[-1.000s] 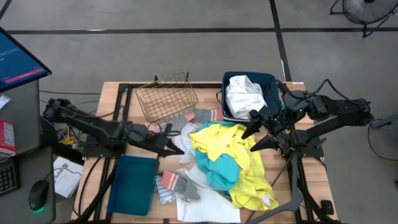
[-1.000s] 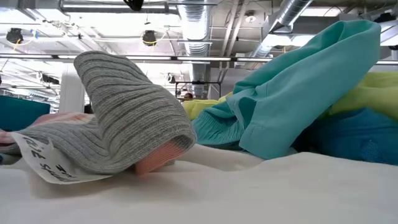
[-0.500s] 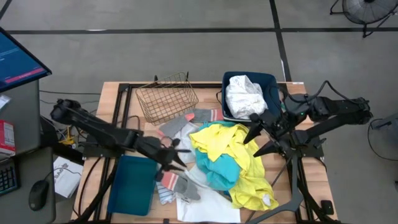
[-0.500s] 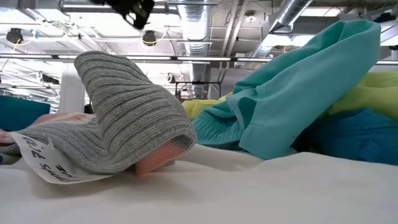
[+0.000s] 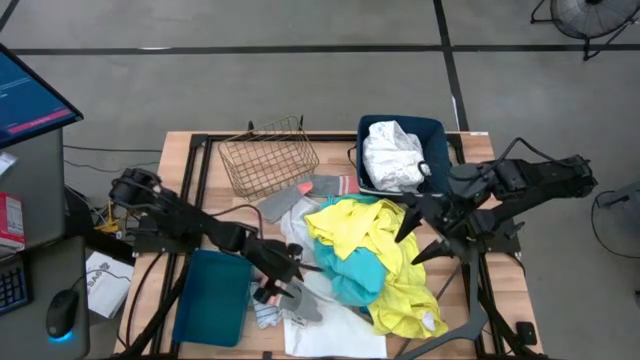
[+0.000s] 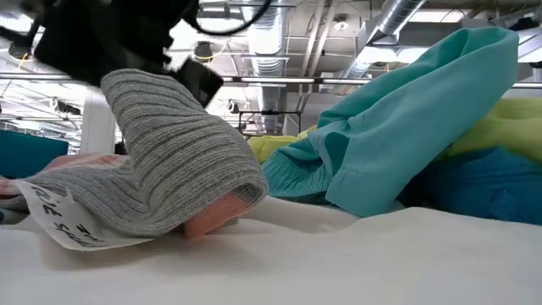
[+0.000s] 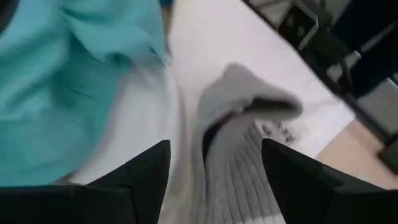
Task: Pick & Place Cloths
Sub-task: Put the gray sock into the blue bin
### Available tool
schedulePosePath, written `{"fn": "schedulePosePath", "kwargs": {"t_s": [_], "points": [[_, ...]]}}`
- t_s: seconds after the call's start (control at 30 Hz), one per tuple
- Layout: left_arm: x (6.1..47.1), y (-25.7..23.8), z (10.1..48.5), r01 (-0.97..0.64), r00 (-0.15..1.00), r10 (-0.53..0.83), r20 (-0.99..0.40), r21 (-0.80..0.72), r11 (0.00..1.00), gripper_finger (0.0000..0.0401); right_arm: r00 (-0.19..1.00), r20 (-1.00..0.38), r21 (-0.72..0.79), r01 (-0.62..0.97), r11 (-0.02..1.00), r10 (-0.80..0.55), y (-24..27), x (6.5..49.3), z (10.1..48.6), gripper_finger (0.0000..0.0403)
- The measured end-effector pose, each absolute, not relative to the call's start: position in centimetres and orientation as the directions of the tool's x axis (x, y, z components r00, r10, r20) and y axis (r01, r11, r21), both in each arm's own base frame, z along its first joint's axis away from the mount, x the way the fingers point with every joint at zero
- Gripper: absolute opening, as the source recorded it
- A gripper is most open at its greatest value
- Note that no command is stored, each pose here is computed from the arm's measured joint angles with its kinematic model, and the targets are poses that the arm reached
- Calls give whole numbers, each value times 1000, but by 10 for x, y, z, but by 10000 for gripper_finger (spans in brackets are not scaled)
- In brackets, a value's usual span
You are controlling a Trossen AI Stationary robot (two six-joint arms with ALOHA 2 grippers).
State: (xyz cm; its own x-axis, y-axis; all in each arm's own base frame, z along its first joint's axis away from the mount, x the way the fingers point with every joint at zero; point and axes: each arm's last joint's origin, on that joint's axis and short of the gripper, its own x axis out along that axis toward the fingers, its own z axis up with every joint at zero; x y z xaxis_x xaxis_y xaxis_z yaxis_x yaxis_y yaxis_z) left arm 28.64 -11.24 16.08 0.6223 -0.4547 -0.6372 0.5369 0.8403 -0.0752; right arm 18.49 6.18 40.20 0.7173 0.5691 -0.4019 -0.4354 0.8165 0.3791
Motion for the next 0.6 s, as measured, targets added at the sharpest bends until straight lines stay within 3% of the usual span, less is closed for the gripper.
{"fn": "schedulePosePath", "kwargs": {"t_s": [0.3,0.4,0.53,0.6], "points": [[297,-116,132,549,613,-429,-664,-32,835,228,698,-441,392,-415,821,564,62,185,397,291],[298,-115,131,536,627,-402,-667,-5,844,168,698,-442,392,-414,822,563,62,185,397,291],[297,-113,142,488,681,-348,-645,45,872,29,699,-442,392,-413,822,562,62,185,397,291],[296,-111,152,454,718,-317,-620,72,888,14,700,-442,392,-411,823,560,61,186,397,291]]}}
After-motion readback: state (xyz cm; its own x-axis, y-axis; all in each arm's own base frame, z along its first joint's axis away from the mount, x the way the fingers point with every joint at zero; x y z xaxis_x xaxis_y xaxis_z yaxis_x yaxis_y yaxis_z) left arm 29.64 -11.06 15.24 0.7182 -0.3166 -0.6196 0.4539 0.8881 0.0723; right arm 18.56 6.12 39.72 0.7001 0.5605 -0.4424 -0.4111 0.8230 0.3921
